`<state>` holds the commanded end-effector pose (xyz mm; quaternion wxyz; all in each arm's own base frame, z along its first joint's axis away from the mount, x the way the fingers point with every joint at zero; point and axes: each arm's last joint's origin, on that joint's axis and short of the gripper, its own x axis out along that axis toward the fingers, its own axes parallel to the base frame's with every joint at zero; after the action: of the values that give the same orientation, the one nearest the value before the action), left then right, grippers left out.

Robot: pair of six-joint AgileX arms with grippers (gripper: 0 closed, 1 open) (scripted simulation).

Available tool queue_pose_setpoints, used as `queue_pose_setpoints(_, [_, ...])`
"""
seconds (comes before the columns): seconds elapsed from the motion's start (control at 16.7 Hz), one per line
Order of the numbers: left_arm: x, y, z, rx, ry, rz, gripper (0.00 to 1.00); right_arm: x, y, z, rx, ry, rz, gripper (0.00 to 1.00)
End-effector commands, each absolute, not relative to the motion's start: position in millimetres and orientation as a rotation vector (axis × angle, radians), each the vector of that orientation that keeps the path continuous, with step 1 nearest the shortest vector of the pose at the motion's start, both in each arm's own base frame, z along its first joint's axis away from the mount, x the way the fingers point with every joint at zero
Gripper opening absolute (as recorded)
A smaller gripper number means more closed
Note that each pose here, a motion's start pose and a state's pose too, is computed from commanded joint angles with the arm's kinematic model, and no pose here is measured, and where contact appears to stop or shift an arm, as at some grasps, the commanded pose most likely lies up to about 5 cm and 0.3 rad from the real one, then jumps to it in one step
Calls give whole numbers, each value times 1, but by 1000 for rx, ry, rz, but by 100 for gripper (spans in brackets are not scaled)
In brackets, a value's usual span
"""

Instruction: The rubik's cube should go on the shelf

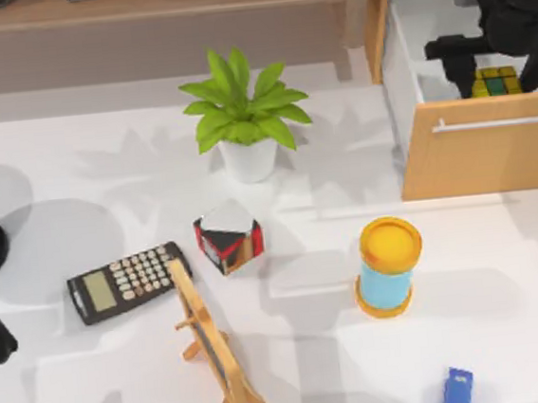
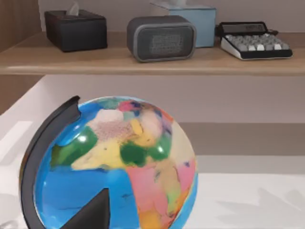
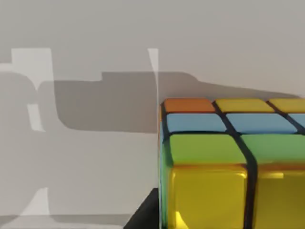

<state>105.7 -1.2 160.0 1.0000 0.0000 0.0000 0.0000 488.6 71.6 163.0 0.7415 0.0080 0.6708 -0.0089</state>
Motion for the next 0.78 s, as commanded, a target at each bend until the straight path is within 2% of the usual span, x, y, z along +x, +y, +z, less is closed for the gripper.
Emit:
queue_pose_setpoints(0.48, [106, -1, 160, 0, 0, 0, 100, 480, 74, 187, -9, 1494, -39, 0])
queue_pose_setpoints(0.78, [106, -1, 160, 0, 0, 0, 100, 488, 73, 193, 17, 1470, -18, 0])
